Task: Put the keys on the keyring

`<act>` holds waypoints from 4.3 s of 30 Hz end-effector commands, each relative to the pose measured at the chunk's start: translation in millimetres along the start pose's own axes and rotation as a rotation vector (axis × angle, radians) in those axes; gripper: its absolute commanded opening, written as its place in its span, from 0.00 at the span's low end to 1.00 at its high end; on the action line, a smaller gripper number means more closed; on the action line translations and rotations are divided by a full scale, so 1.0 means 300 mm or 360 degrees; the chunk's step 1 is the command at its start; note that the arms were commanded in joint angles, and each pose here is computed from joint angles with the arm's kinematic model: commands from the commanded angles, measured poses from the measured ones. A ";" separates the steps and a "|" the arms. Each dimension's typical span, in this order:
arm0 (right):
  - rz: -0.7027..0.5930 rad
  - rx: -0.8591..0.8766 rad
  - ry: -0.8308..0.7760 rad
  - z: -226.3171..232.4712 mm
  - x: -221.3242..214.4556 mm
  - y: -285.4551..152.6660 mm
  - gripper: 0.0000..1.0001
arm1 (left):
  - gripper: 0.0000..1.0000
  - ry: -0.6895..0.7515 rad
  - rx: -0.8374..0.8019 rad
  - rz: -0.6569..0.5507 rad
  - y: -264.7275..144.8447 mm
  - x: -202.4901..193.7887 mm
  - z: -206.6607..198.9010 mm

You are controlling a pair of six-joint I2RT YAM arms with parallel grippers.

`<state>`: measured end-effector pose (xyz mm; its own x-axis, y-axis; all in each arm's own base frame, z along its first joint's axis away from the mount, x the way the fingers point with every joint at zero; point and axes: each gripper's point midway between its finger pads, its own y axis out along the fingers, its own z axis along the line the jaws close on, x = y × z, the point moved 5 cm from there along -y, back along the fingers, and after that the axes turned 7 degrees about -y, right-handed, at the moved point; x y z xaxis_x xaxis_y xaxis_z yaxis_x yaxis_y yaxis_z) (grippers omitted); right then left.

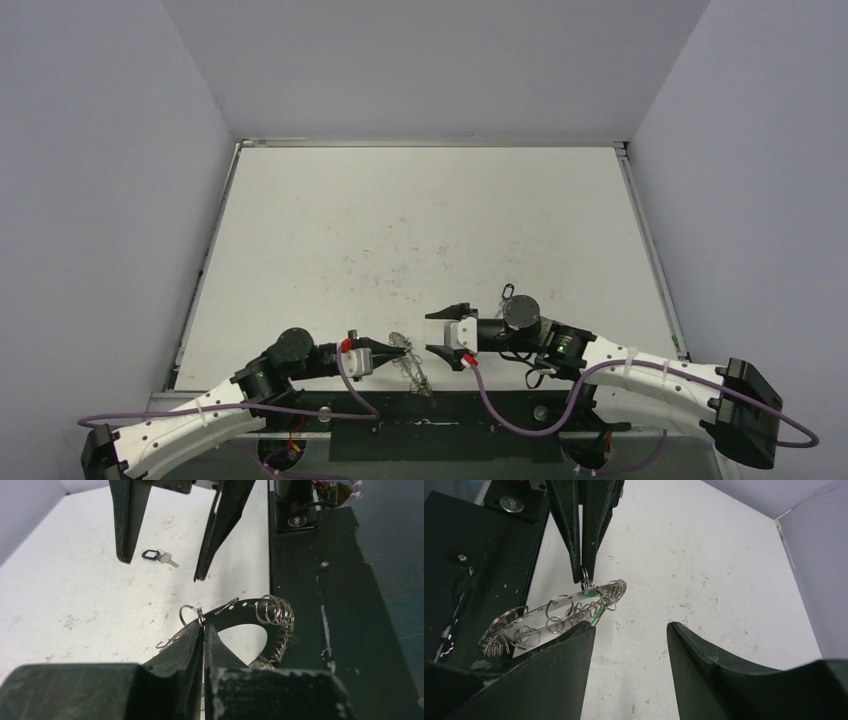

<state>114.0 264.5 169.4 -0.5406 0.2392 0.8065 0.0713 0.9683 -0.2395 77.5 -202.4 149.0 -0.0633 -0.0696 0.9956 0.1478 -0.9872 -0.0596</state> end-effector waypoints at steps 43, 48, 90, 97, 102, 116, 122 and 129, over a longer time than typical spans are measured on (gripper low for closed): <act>0.0851 -0.1328 0.1929 -0.115 -0.397 -0.320 0.98 | 0.00 -0.0078 0.0209 -0.0064 0.032 0.101 0.068; 0.0836 -0.1358 0.2164 -0.085 -0.461 -0.368 0.98 | 0.00 -0.0091 0.0204 -0.0068 0.035 0.093 0.066; 0.0579 -0.1171 0.2842 -0.049 -0.639 -0.390 0.11 | 0.00 -0.0100 0.0188 -0.0046 0.043 0.075 0.060; 0.0525 -0.1079 0.2753 -0.084 -0.597 -0.363 0.08 | 0.00 -0.0108 0.0197 -0.0050 0.040 0.071 0.060; 0.0605 -0.1184 0.2731 -0.083 -0.598 -0.388 0.21 | 0.00 -0.0115 0.0194 -0.0047 0.038 0.070 0.058; 0.0677 -0.1203 0.2784 -0.052 -0.622 -0.375 0.28 | 0.00 -0.0112 0.0201 -0.0043 0.034 0.069 0.058; 0.0711 -0.1161 0.2763 -0.045 -0.625 -0.340 0.18 | 0.00 -0.0120 0.0195 -0.0034 0.031 0.066 0.054; 0.0752 -0.1179 0.2694 -0.062 -0.610 -0.350 0.00 | 0.00 -0.0128 0.0201 -0.0019 0.025 0.062 0.053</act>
<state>209.6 121.9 46.1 0.8910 -0.1994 0.4079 0.4445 0.5663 -0.6941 93.5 -207.4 156.6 0.0275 -0.0810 0.9963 0.2710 -0.9588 -0.0854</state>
